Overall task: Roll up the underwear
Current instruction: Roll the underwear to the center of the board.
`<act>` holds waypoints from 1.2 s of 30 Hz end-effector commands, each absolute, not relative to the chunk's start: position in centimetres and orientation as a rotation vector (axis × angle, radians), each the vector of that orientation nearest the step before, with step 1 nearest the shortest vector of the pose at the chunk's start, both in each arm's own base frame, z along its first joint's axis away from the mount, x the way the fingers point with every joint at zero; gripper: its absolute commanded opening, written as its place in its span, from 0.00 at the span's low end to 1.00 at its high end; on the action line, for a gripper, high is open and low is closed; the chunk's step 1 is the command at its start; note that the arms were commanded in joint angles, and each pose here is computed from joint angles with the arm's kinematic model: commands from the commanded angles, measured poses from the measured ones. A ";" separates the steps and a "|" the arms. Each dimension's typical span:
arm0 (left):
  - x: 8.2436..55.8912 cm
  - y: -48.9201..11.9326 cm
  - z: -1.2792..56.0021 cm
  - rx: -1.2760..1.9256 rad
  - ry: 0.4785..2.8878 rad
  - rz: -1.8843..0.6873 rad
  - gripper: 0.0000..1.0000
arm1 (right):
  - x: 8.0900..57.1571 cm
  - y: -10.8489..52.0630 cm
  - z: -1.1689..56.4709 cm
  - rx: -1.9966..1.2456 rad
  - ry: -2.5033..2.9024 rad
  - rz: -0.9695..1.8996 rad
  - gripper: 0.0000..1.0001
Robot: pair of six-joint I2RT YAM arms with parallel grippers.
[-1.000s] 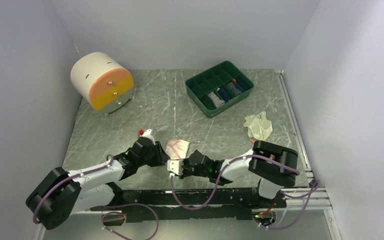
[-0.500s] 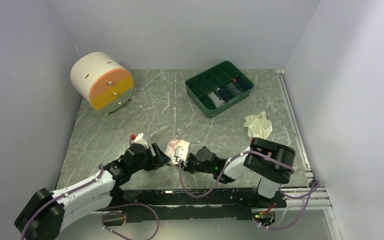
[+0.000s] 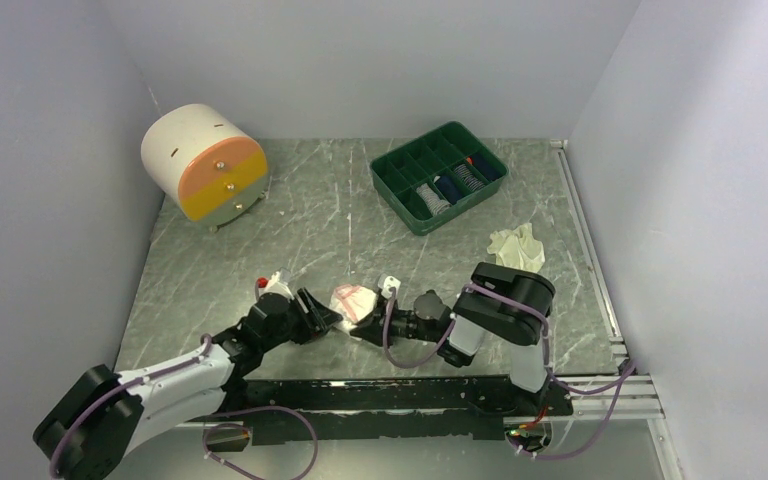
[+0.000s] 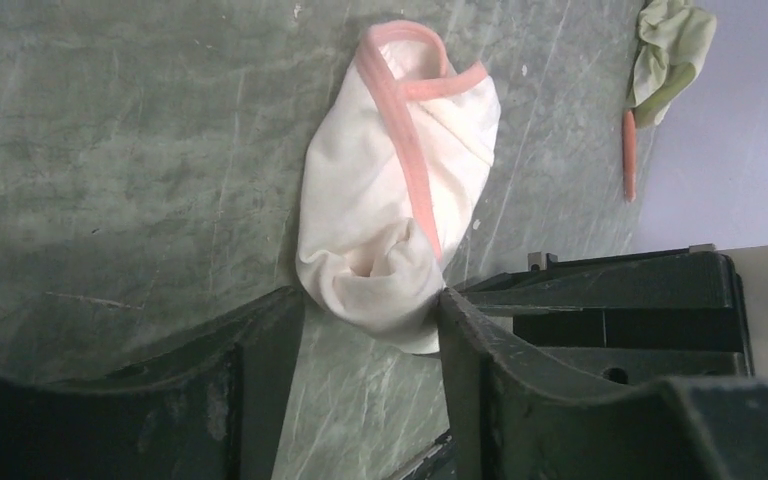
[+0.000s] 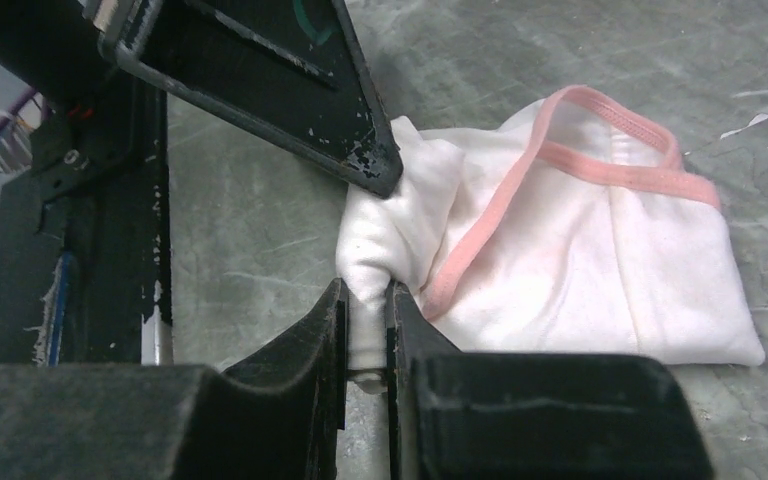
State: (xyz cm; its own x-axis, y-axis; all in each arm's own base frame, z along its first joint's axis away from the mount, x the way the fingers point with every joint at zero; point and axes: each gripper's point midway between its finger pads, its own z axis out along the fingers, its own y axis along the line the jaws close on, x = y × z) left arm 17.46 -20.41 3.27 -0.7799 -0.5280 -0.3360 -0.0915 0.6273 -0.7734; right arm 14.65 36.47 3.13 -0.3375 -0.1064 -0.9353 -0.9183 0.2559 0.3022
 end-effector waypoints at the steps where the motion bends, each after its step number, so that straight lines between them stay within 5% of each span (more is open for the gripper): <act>1: 16.3 -18.4 -0.5 -0.495 2.421 -0.876 0.54 | 13.7 36.9 5.1 -0.909 1.619 1.329 0.12; 8: 16.4 -17.7 -1.8 -0.475 2.471 -0.764 0.36 | 14.0 36.8 4.4 -0.970 1.640 1.261 0.17; 15: 16.5 -17.5 -1.6 -0.467 2.493 -0.719 0.24 | 14.3 37.4 6.2 -1.175 1.579 1.045 0.50; 21: 16.4 -17.7 -1.5 -0.480 2.515 -0.720 0.21 | 15.9 36.7 6.2 -1.389 1.502 0.542 0.53; 36: 16.5 -17.6 -1.0 -0.483 2.514 -0.708 0.22 | 15.6 38.2 4.8 -1.470 1.394 0.318 0.41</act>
